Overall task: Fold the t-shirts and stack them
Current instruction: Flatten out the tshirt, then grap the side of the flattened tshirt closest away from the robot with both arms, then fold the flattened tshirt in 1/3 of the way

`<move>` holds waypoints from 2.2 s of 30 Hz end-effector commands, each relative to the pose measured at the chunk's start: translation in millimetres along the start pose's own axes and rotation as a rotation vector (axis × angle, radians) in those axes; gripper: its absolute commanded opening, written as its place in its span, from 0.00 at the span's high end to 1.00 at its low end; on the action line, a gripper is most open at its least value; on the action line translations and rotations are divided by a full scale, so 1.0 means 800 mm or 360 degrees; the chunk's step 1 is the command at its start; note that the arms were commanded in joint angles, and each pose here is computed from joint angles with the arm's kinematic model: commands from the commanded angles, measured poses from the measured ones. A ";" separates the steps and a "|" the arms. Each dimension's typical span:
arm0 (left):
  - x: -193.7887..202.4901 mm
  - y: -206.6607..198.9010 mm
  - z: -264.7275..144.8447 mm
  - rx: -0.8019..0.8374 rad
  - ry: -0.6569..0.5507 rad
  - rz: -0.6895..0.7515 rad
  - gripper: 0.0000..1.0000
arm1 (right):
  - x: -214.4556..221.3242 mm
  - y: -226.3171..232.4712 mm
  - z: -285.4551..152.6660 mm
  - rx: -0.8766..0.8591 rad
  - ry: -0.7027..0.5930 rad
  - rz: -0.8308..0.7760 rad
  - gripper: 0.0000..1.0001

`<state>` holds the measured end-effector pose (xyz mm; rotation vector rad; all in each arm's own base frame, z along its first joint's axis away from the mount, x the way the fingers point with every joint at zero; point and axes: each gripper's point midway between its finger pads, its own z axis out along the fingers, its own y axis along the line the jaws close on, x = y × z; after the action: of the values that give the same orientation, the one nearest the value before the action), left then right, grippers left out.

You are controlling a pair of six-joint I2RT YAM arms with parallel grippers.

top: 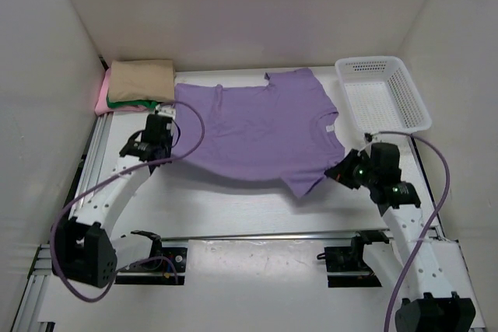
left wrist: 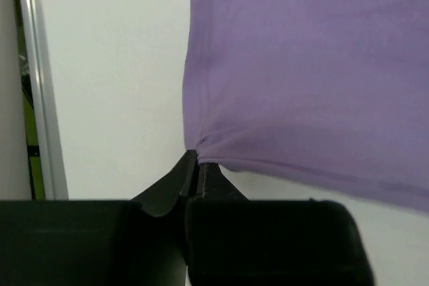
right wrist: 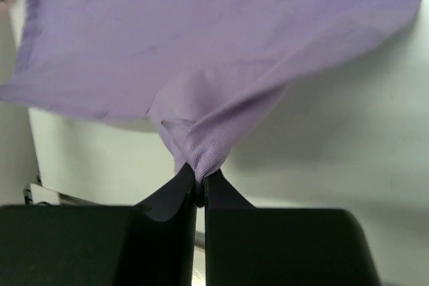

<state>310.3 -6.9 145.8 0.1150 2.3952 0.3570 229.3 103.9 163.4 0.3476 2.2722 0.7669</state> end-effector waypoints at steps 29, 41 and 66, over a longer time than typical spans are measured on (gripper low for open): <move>0.183 0.018 -0.035 -0.0007 0.0404 0.0112 0.90 | 0.047 -0.048 -0.023 0.0280 0.0067 0.0112 1.00; 0.073 0.005 0.059 -0.0145 0.0401 0.0131 0.90 | -0.064 -0.055 0.093 0.0416 0.0243 -0.0135 1.00; 0.026 0.037 0.142 -0.0559 0.0507 0.0209 0.42 | -0.113 -0.089 0.186 0.0622 0.0430 -0.0131 0.55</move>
<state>355.6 36.6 39.5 0.1318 2.6736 0.8285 383.5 78.7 68.9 0.3486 2.7015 0.3905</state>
